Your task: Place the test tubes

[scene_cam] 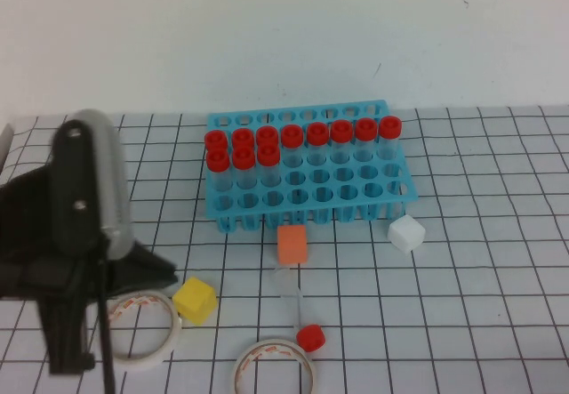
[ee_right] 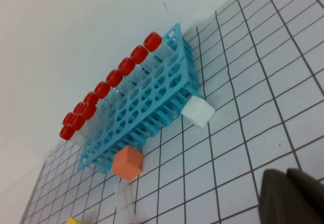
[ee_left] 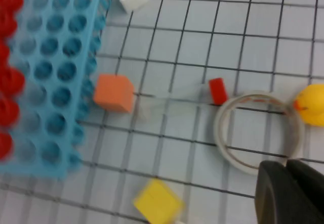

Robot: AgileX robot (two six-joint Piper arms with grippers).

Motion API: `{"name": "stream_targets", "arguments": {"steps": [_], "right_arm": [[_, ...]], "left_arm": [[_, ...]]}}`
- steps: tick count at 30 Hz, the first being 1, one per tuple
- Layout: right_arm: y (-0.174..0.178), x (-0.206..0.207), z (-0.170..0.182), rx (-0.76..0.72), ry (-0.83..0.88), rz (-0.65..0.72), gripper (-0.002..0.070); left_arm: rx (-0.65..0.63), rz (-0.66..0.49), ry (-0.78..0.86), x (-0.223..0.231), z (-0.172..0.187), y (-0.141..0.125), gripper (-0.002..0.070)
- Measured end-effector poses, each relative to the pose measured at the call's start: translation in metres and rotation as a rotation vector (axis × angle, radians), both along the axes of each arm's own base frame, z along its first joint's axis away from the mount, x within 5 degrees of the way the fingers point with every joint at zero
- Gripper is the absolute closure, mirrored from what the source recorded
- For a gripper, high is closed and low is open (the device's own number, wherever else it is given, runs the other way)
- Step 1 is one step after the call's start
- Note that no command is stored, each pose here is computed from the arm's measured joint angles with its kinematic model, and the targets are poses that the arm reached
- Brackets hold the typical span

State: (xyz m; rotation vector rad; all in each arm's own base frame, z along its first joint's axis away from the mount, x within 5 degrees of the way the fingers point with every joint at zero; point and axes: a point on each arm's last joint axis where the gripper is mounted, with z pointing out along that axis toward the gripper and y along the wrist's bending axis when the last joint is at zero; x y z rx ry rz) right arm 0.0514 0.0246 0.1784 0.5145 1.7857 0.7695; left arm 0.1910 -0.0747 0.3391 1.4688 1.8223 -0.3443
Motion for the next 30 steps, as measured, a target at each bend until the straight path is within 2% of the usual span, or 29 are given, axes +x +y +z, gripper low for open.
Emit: {"name": "stream_targets", "arguments": {"steps": [2,5,10,18,21,22,26,28,30], "right_arm": [[0.000,0.000,0.000,-0.007,-0.001,0.002,0.0678],[0.000,0.000,0.000,-0.009,0.000,0.004,0.0678],[0.000,0.000,0.000,-0.012,-0.001,0.005,0.0678],[0.000,0.000,0.000,-0.051,-0.012,0.014,0.0678],[0.000,0.000,0.000,-0.056,-0.010,0.018,0.0678],[0.001,0.000,-0.001,-0.058,-0.007,0.023,0.0678],[0.001,-0.001,-0.001,-0.058,-0.002,0.028,0.0678],[0.001,-0.001,-0.001,-0.058,0.000,0.030,0.0678],[0.002,-0.001,-0.002,-0.059,0.002,0.033,0.0678]], "left_arm": [[0.031,-0.072,-0.061,0.015,-0.002,-0.006,0.0676],[0.027,-0.076,-0.103,0.040,-0.008,-0.016,0.0676],[0.051,-0.090,-0.050,0.079,-0.034,-0.027,0.0676],[0.101,-0.213,0.032,0.128,-0.075,-0.047,0.0676],[0.161,-0.273,0.048,0.142,-0.087,-0.055,0.0676],[0.229,-0.330,0.048,0.151,-0.093,-0.060,0.0676],[0.338,-0.408,0.019,0.166,-0.102,-0.071,0.0674],[0.387,-0.456,-0.015,0.171,-0.107,-0.076,0.0650],[0.436,-0.518,-0.052,0.172,-0.112,-0.080,0.0587]]}}
